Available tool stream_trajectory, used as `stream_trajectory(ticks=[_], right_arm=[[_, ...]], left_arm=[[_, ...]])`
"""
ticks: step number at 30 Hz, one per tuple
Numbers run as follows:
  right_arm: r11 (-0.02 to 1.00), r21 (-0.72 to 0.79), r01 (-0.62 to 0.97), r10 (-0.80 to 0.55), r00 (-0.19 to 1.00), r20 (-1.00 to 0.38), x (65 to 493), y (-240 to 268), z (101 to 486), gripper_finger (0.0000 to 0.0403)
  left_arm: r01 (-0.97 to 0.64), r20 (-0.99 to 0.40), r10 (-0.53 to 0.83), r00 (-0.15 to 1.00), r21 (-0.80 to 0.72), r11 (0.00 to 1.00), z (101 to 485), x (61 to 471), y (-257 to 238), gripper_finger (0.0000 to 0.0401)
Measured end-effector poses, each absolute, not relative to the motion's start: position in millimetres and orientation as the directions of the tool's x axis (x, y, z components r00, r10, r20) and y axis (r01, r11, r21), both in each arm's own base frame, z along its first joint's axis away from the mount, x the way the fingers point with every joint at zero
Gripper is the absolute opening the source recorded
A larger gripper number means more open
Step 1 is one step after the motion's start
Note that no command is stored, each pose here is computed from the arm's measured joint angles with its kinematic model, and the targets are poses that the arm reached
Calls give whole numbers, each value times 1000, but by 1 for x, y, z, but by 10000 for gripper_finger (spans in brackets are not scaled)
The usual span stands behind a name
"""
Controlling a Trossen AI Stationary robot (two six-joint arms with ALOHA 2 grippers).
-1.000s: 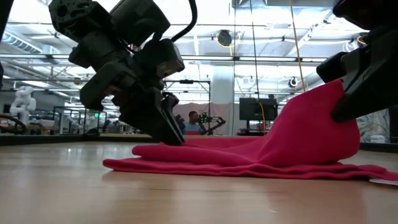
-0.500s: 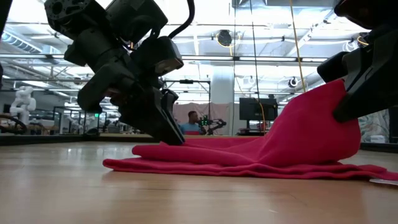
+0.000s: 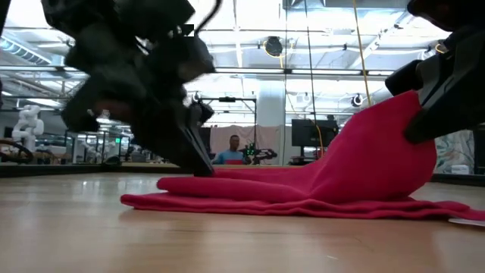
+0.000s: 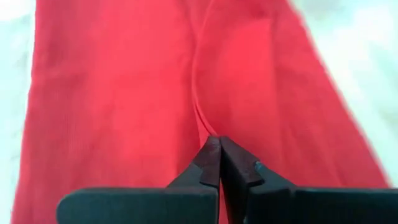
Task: Roll napkin
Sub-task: Fold the red napkin
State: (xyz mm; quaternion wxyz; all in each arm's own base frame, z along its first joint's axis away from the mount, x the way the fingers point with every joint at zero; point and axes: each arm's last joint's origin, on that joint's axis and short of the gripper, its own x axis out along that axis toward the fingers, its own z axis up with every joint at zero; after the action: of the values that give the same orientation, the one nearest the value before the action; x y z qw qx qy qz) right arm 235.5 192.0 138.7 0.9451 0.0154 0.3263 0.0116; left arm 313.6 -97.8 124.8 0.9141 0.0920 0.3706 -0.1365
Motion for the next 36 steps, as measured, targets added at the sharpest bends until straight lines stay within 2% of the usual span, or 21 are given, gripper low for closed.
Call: stream_trajectory(ticks=[10,20,24,27,36], right_arm=[[999,21,-36,41,795,-605,236,193,140,4],[996,31,-88,90,811,-578,239,196,144,4],[988,88,-126,153,804,-574,240,198,145,4],[987,110,-115,158,805,-572,241,198,146,4],[984,128,-124,175,801,-573,241,199,146,4]], left_arm=[[373,-614,-251,749,77,925,166,299,-123,1],[394,-643,-326,693,-41,918,165,279,-157,1],[303,-640,-265,721,-53,952,165,275,-162,3],[221,-645,-199,737,-48,974,163,273,-162,23],[134,-668,-146,730,-70,989,152,256,-178,124]])
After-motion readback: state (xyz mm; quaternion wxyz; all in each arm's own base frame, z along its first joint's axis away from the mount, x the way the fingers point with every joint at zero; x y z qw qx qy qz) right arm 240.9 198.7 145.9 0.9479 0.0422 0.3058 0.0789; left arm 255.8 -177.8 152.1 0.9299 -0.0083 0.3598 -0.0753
